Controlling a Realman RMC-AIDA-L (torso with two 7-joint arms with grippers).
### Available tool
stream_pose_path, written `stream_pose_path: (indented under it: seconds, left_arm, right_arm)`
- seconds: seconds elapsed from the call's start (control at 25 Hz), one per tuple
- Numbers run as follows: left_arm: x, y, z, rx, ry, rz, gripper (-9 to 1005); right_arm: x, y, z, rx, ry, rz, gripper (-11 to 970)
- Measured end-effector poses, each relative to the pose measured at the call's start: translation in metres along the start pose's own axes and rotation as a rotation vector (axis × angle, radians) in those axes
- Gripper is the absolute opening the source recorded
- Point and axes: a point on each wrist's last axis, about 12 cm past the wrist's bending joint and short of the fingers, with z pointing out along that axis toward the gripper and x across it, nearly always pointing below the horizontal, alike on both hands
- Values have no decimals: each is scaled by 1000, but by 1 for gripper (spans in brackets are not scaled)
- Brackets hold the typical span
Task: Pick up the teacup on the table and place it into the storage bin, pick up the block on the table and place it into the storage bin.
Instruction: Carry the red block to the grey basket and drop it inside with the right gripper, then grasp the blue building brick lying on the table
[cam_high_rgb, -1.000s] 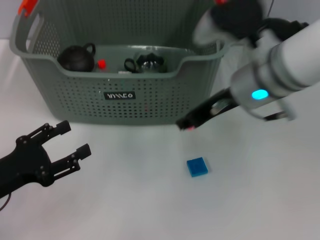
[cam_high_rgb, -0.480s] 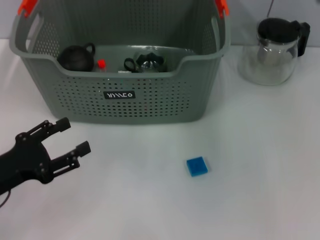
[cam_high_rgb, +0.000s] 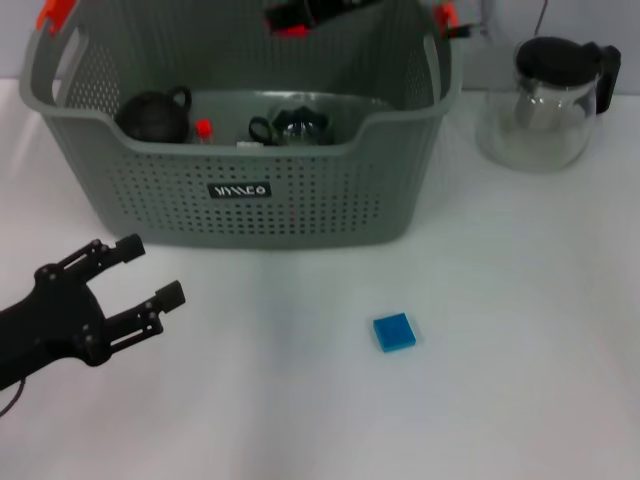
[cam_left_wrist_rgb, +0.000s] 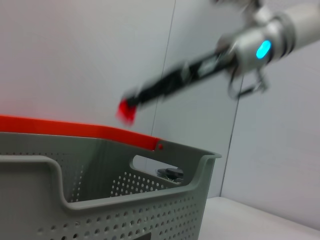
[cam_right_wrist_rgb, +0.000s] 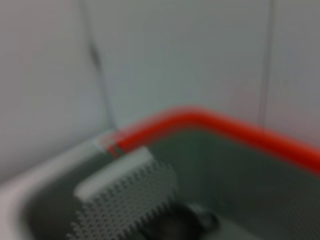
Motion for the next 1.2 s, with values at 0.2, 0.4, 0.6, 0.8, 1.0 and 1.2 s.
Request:
stream_pose_path:
  seconds: [0.2,0.4,0.6,0.8,1.0,1.2]
  left_arm:
    - [0,-1,0,1,-1,-1,827]
    - [1,-1,1,1,-2,1,827]
    - [1,-2,0,-1,-1,-1,827]
    - [1,-1,0,0,-1,0,827]
    - [1,-1,0,0,-1,2,827]
    - [-1,0,1,4,-1,5,827]
  right_arm:
    - [11,-3,28,80,72,-22,434]
    - [7,1,25,83,68,-83,439]
    - [1,0,0,72,-14,-124,515]
    - [12,6,-70,-55,-248,-137,697]
    - [60,21,-137,-211,-303,-344,865]
    - [112,27,-163,-338,14,-455,837]
